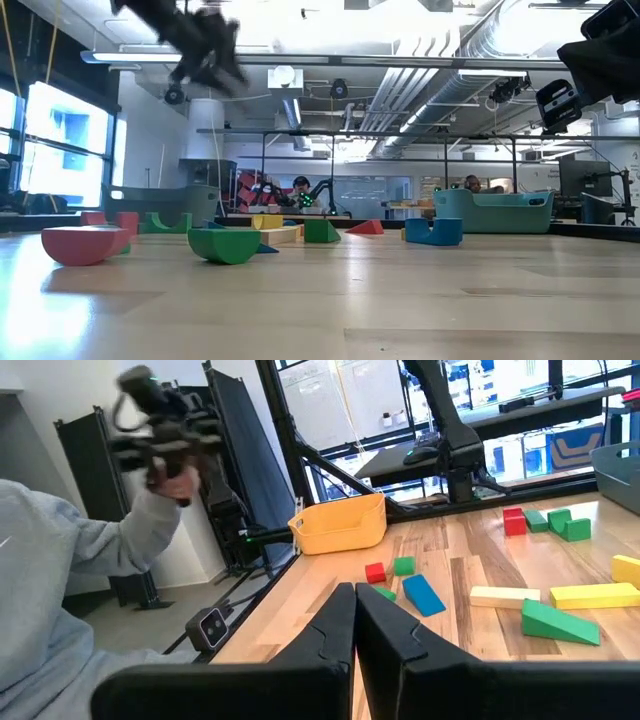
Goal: Sort blocks by size
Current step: Put the right yellow rectangular block into the green bin
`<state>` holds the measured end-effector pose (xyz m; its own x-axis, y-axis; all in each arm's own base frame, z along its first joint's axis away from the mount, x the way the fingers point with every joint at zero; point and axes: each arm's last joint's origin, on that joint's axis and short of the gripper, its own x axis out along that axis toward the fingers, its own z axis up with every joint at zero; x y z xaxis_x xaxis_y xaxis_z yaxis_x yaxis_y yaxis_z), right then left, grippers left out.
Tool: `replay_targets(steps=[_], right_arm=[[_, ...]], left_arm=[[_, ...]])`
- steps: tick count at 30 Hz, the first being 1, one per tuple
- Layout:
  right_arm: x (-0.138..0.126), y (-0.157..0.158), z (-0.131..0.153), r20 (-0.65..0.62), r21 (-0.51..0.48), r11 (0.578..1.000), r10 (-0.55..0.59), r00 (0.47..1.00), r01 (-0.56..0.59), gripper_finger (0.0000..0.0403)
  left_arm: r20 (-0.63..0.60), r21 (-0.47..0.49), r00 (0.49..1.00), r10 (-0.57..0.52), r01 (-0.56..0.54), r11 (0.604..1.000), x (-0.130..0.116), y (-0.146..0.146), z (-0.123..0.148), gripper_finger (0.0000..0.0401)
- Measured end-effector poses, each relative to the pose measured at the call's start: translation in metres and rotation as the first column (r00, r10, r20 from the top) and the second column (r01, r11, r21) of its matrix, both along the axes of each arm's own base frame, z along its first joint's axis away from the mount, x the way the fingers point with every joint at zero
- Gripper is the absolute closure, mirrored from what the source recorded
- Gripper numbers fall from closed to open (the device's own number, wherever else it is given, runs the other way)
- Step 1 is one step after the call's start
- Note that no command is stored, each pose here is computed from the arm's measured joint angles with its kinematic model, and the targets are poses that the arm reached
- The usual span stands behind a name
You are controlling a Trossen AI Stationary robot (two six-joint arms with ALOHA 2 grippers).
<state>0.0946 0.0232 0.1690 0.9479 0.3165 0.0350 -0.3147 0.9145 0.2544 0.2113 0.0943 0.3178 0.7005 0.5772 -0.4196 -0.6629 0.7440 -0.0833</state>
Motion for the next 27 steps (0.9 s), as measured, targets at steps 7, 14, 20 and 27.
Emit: replay_targets(steps=[7, 14, 20, 27], right_arm=[[0.000, -0.002, 0.010, 0.100, 0.031, 0.997, -0.071, 0.992, 0.068, 0.0401], [-0.003, -0.005, 0.026, 0.251, 0.106, 0.986, -0.151, 0.956, 0.128, 0.0401], [-0.008, -0.011, 0.038, 0.352, 0.168, 0.942, -0.333, 0.875, 0.291, 0.0401], [-0.006, -0.021, 0.037, 0.317, 0.134, 0.817, -0.572, 0.756, 0.561, 0.0401]], left_arm=[[0.063, 0.170, 0.928, -0.367, 0.352, 0.920, 0.031, -0.072, 0.012, 0.0188], [-0.003, 0.178, 0.959, -0.284, 0.280, 0.943, 0.056, -0.109, -0.013, 0.0188], [-0.062, 0.186, 0.967, -0.249, 0.256, 0.949, 0.069, -0.105, -0.063, 0.0188], [0.021, 0.167, 0.941, -0.337, 0.329, 0.930, 0.063, -0.046, -0.081, 0.0198]])
